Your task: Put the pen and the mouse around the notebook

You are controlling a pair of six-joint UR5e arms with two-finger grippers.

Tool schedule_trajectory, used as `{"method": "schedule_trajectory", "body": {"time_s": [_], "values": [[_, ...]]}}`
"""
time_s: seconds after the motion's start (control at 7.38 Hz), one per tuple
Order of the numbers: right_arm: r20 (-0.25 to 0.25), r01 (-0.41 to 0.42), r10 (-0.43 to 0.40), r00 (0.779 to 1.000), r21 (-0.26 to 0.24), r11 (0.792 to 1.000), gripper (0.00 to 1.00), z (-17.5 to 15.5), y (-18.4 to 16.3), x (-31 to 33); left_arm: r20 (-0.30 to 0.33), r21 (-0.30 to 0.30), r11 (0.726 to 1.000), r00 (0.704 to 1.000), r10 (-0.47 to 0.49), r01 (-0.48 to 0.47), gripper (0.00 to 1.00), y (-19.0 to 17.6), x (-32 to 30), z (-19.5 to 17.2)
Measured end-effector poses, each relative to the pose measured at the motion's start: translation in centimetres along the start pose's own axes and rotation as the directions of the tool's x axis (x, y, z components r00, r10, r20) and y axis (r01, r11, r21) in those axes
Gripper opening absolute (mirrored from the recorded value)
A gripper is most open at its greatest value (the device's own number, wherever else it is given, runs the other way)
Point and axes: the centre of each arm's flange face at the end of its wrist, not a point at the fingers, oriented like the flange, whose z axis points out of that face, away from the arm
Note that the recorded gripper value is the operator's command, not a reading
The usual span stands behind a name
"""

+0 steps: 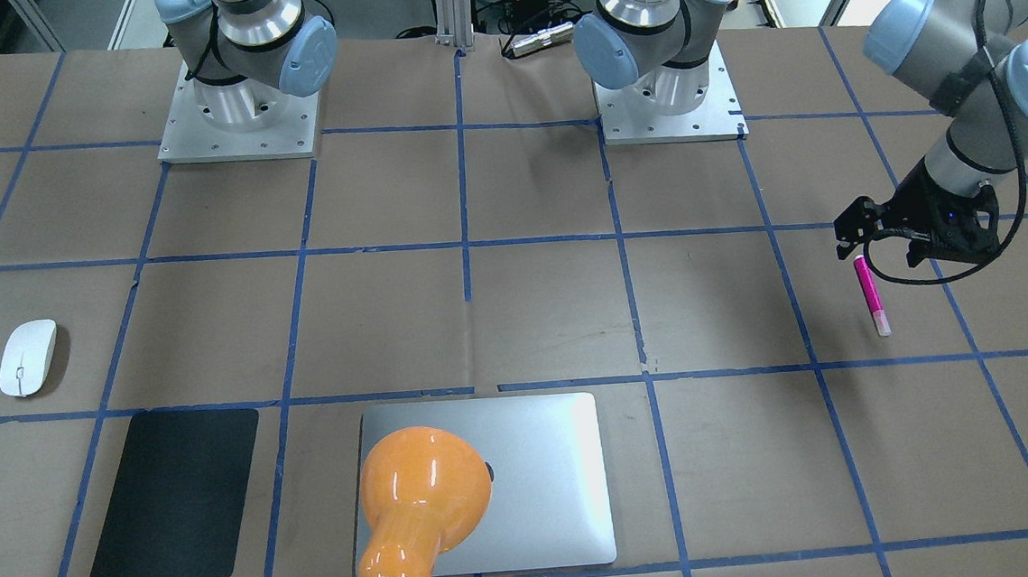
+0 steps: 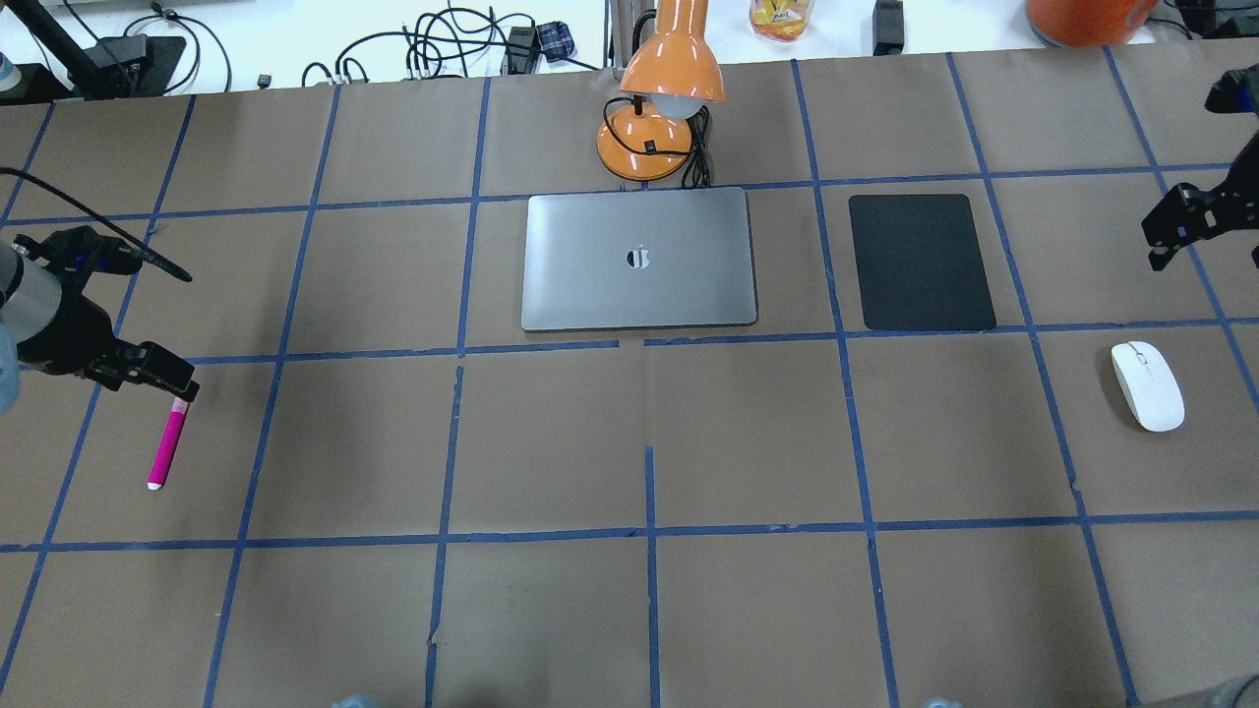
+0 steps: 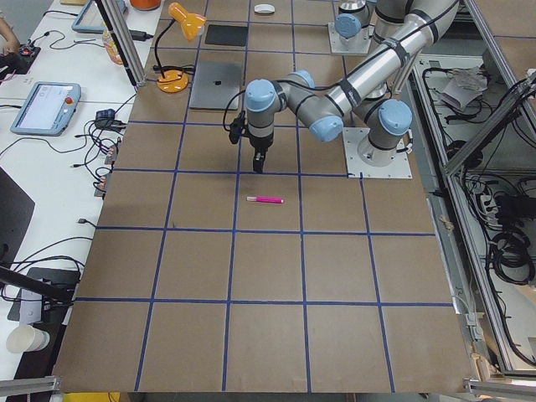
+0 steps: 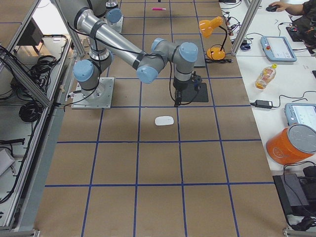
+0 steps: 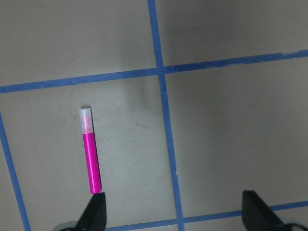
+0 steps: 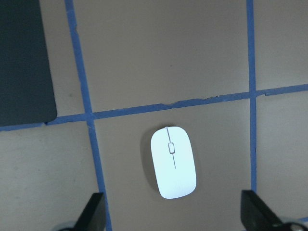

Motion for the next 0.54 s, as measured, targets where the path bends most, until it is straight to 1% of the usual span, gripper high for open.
{"method": "schedule_trajectory", "body": {"time_s": [0.14,0.27,0.41,0.54], "values": [[0.001,0.011,-0.011,1.0,0.005,1.0,1.0,3.5,0.7,0.8,-0.002,0.005,1.0,1.0,0.014,-0.014,1.0,1.2,-1.7,2.8],[-0.005,0.024,-0.024,1.0,0.02,1.0,1.0,6.2,1.4,1.6,-0.002,0.007,1.0,1.0,0.016,-0.016,0.97,1.7,-3.1,5.0],[0.01,0.039,-0.039,0.999,0.022,0.999,1.0,8.3,2.2,2.2,-0.002,0.006,1.0,1.0,0.016,-0.016,0.85,1.7,-4.0,6.9],[0.043,0.059,-0.06,0.997,0.02,0.998,1.0,10.1,2.7,2.5,-0.006,0.001,1.0,1.0,0.015,-0.015,0.45,1.6,-4.6,8.1]]}}
